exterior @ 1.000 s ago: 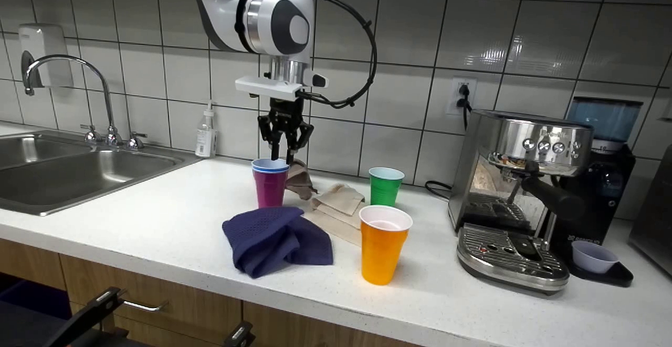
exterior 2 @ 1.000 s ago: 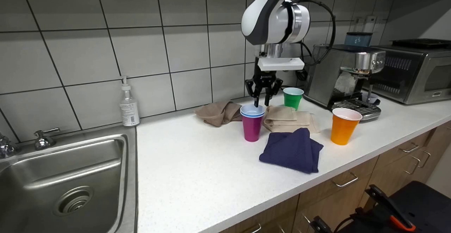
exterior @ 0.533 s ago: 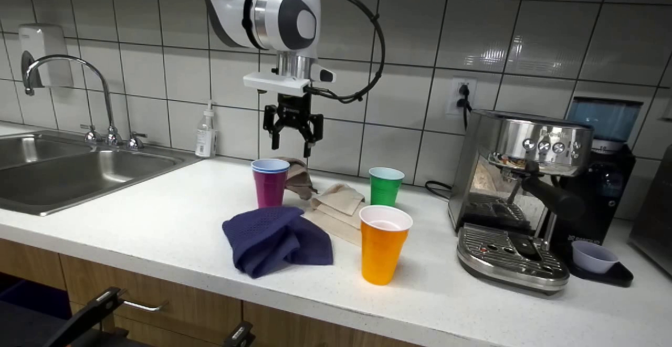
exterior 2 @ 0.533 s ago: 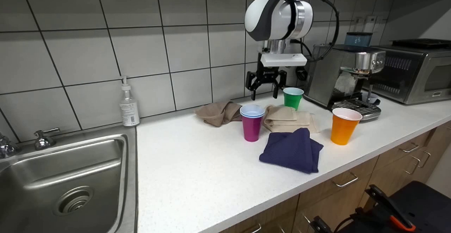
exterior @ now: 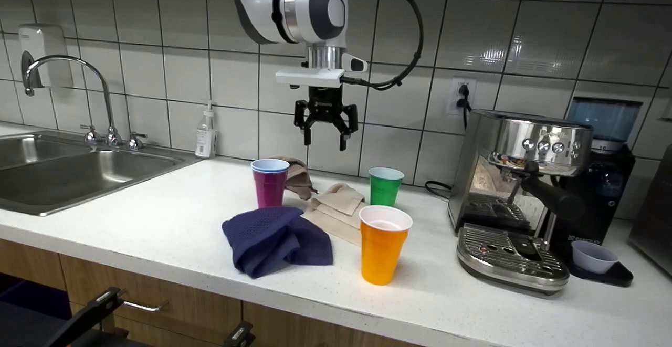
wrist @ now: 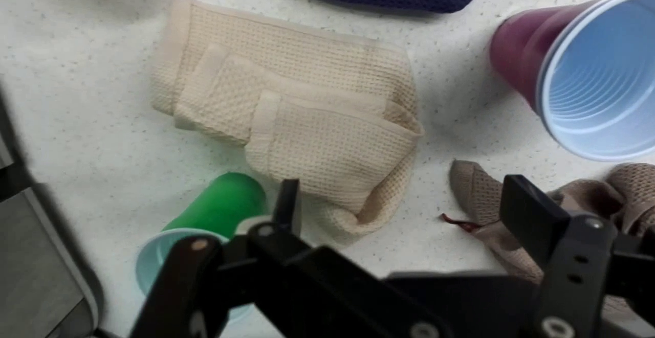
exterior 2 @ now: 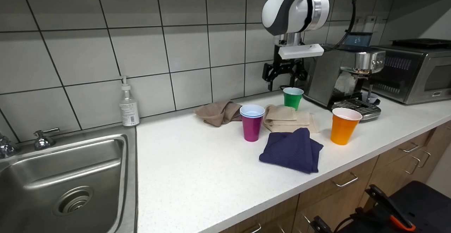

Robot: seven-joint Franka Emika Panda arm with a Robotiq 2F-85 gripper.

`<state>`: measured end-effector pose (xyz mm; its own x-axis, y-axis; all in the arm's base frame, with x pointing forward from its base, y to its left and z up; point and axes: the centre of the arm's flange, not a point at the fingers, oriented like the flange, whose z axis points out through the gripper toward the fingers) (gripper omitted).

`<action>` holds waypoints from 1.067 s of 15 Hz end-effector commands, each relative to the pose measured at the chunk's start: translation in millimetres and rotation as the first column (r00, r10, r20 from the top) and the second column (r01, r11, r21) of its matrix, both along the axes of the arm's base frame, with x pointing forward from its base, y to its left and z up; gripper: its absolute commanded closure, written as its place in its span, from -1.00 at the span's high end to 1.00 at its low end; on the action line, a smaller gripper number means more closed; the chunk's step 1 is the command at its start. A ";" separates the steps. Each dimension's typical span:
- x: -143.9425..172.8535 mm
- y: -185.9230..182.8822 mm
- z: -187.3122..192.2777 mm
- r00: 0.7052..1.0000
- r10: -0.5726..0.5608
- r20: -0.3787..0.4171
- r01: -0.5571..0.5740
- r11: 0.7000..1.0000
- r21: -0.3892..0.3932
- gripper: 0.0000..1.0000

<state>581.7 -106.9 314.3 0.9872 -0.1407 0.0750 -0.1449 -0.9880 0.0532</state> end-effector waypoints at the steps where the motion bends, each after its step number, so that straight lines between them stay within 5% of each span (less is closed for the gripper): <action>1: 2.7 -28.2 11.9 0.999 0.046 -0.005 -0.046 0.997 -0.056 1.00; 16: -0.3 -41.3 0.9 1.000 0.028 -0.005 -0.029 0.997 -0.077 1.00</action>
